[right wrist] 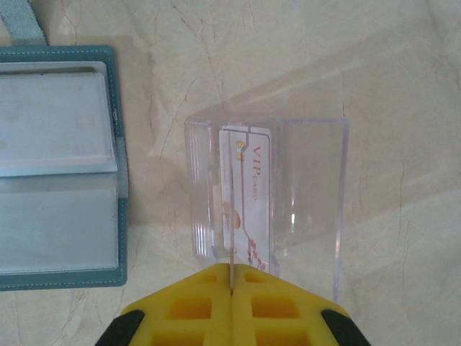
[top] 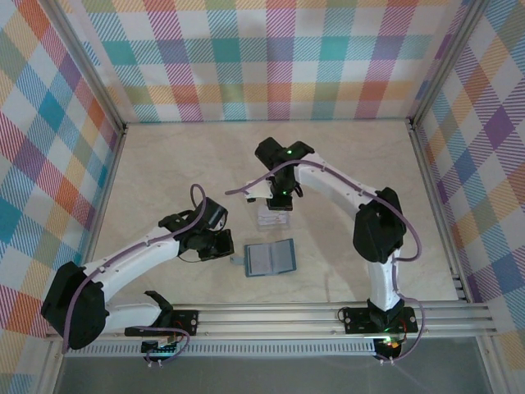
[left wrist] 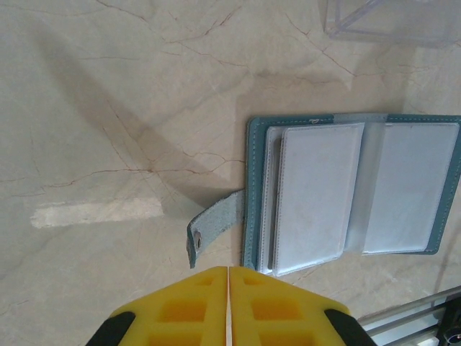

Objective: Take the credit cards out of the card holder

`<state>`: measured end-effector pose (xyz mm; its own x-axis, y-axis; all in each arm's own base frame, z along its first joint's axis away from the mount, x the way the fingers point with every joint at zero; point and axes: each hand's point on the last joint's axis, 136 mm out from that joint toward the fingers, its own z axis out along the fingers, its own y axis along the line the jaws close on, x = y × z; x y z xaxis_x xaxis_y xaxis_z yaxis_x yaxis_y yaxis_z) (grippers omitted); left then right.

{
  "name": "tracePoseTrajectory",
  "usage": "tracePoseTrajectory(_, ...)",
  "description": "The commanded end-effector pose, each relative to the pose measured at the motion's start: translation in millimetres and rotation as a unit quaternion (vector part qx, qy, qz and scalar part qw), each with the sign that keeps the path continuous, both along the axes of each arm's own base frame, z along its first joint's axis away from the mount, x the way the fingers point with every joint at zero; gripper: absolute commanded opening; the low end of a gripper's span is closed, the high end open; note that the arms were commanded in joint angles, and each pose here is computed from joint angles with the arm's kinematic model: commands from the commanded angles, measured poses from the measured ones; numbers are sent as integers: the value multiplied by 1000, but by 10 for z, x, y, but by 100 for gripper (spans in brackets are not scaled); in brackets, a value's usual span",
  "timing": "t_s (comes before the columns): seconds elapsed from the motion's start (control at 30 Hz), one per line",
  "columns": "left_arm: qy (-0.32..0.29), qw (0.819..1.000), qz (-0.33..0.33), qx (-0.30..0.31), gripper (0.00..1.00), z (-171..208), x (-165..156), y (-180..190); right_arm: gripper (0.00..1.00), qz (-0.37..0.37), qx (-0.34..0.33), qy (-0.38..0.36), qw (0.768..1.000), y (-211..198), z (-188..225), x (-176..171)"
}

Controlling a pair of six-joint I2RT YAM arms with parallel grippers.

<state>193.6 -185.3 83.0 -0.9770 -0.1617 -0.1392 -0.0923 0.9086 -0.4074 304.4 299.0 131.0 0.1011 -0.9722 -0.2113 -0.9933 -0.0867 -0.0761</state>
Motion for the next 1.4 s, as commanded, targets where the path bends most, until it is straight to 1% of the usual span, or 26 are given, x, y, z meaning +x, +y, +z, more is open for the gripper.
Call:
tracePoseTrajectory(0.0,9,1000,15,14,10,-34,-56,122,0,24,-13,30,999,-19,-37,-42)
tracePoseTrajectory(0.33,10,1000,17,13,10,-53,-78,151,1,26,-36,61,997,4,-232,11)
tracePoseTrajectory(0.53,9,1000,18,13,10,-47,-78,158,2,21,-53,83,995,-47,-379,-23)
tracePoseTrajectory(0.87,10,1000,13,11,10,-43,-58,131,4,19,-49,117,992,-15,-517,-97)
tracePoseTrajectory(0.9,11,1000,13,12,10,-42,-56,132,6,18,-49,118,992,-13,-518,-103)
tracePoseTrajectory(1.0,12,1000,9,9,9,-28,-54,114,23,9,-51,103,993,-14,-505,-38)
tracePoseTrajectory(1.07,11,1000,8,9,9,-13,-50,112,27,2,-48,86,995,-7,-455,16)
tracePoseTrajectory(1.13,11,1000,8,10,9,-5,-47,114,29,-1,-40,70,997,9,-368,53)
tracePoseTrajectory(1.37,17,1000,0,-1,9,2,-23,36,30,-16,-27,20,999,10,-163,170)
